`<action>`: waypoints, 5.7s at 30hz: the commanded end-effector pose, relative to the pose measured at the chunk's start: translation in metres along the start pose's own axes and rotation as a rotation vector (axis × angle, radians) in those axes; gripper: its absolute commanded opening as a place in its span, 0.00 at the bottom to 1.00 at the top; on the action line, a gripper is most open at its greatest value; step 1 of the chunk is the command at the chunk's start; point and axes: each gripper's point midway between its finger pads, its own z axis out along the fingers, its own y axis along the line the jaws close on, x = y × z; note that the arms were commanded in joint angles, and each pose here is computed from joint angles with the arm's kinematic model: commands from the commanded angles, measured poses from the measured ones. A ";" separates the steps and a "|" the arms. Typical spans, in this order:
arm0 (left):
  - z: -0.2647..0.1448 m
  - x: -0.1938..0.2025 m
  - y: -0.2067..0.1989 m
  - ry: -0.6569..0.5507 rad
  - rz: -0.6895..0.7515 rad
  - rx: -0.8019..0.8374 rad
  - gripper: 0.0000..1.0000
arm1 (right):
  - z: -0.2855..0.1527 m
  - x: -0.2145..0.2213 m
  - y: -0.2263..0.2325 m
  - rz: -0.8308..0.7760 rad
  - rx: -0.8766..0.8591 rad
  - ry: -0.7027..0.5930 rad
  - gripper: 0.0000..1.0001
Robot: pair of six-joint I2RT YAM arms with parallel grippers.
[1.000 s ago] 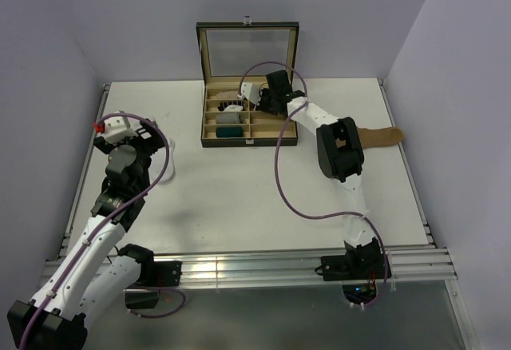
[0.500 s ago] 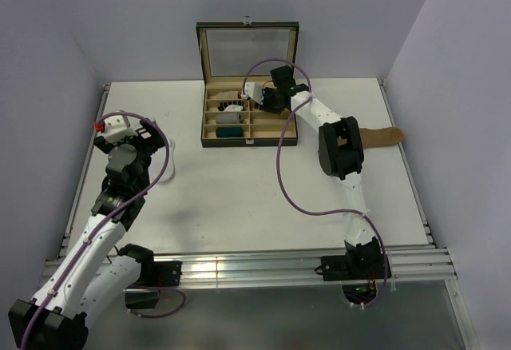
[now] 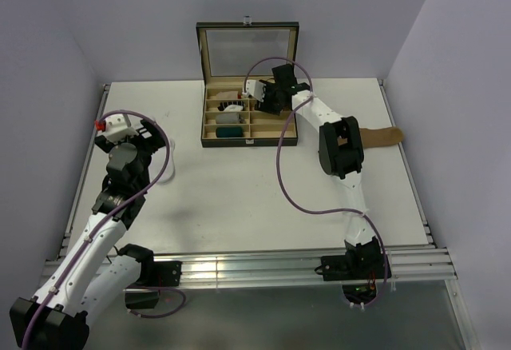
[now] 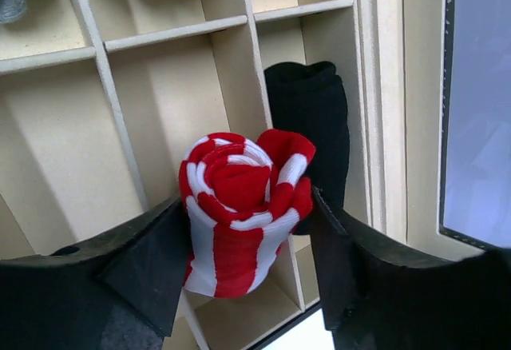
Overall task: Roll the socks
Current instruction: Place the sock in the storage box.
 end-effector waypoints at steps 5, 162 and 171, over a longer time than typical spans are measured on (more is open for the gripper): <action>0.001 -0.012 -0.004 -0.032 -0.033 0.019 0.97 | -0.003 0.009 0.035 0.062 -0.129 0.006 0.68; 0.003 -0.007 -0.019 0.019 -0.061 0.117 0.96 | -0.044 -0.071 0.018 0.261 -0.036 -0.141 0.00; 0.000 -0.015 -0.013 0.012 -0.084 0.084 0.97 | -0.128 -0.095 -0.023 0.549 0.243 -0.235 0.07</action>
